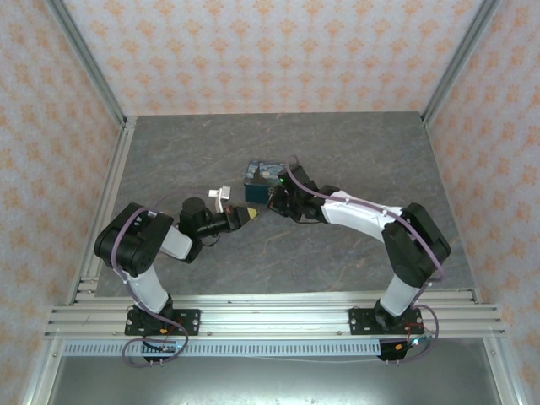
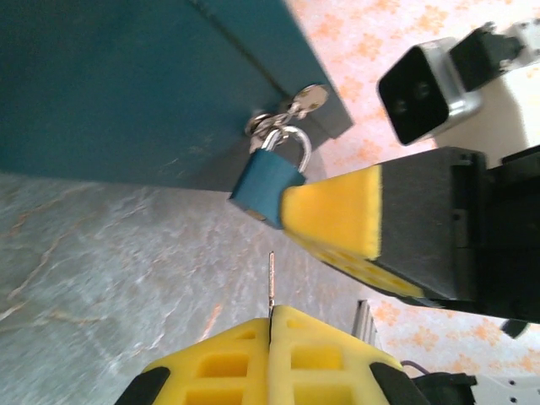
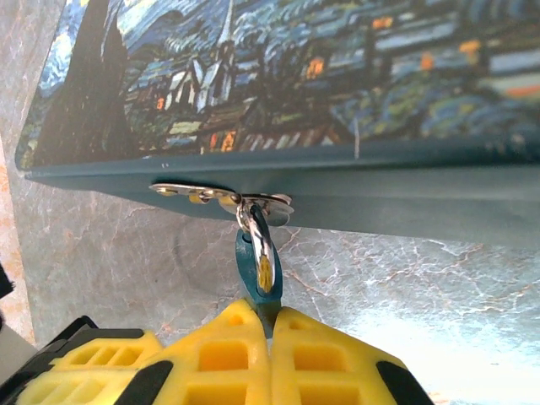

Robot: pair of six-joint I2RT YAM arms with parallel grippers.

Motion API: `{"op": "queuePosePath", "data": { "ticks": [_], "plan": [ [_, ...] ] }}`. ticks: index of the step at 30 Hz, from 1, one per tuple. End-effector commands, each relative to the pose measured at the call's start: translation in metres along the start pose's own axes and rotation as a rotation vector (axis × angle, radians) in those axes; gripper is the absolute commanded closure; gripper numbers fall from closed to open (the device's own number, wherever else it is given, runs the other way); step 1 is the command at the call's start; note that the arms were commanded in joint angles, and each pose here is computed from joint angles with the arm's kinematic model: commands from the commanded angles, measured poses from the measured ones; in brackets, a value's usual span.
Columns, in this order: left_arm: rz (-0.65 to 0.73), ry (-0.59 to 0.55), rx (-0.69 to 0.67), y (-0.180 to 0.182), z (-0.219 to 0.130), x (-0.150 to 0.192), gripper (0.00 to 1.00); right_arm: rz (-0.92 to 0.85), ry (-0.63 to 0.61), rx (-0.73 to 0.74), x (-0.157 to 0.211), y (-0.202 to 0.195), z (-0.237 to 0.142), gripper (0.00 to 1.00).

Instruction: Unlock the padlock with the key

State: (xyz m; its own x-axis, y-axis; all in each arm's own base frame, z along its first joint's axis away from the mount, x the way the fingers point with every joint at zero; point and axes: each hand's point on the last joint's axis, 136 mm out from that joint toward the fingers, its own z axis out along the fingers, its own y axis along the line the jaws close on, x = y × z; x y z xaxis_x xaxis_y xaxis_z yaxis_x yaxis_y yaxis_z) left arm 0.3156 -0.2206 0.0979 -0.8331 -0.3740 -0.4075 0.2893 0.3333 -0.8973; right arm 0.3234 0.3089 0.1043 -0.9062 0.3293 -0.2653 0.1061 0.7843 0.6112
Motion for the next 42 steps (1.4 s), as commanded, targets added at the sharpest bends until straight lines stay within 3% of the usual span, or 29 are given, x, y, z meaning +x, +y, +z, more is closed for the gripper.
{"op": "queuePosePath", "data": {
  "ticks": [1,8,16,30,42],
  "plan": [
    [0.035,0.003,0.071,-0.013,0.004,-0.007,1.0,0.002,-0.036,-0.07,-0.009,0.017,-0.012,1.0],
    [0.045,0.004,-0.117,0.021,-0.005,0.003,1.0,-0.036,-0.053,-0.01,-0.008,-0.001,-0.004,1.0],
    [0.124,0.049,-0.246,0.02,-0.021,0.006,1.0,-0.072,-0.038,0.008,0.003,-0.018,0.011,1.0],
    [0.06,-0.026,-0.092,-0.023,-0.019,-0.009,1.0,-0.077,-0.067,-0.122,-0.005,0.025,-0.023,1.0],
    [-0.11,-0.061,0.004,-0.052,-0.017,-0.021,1.0,-0.032,-0.068,-0.263,-0.01,0.056,-0.037,1.0]
  ]
}}
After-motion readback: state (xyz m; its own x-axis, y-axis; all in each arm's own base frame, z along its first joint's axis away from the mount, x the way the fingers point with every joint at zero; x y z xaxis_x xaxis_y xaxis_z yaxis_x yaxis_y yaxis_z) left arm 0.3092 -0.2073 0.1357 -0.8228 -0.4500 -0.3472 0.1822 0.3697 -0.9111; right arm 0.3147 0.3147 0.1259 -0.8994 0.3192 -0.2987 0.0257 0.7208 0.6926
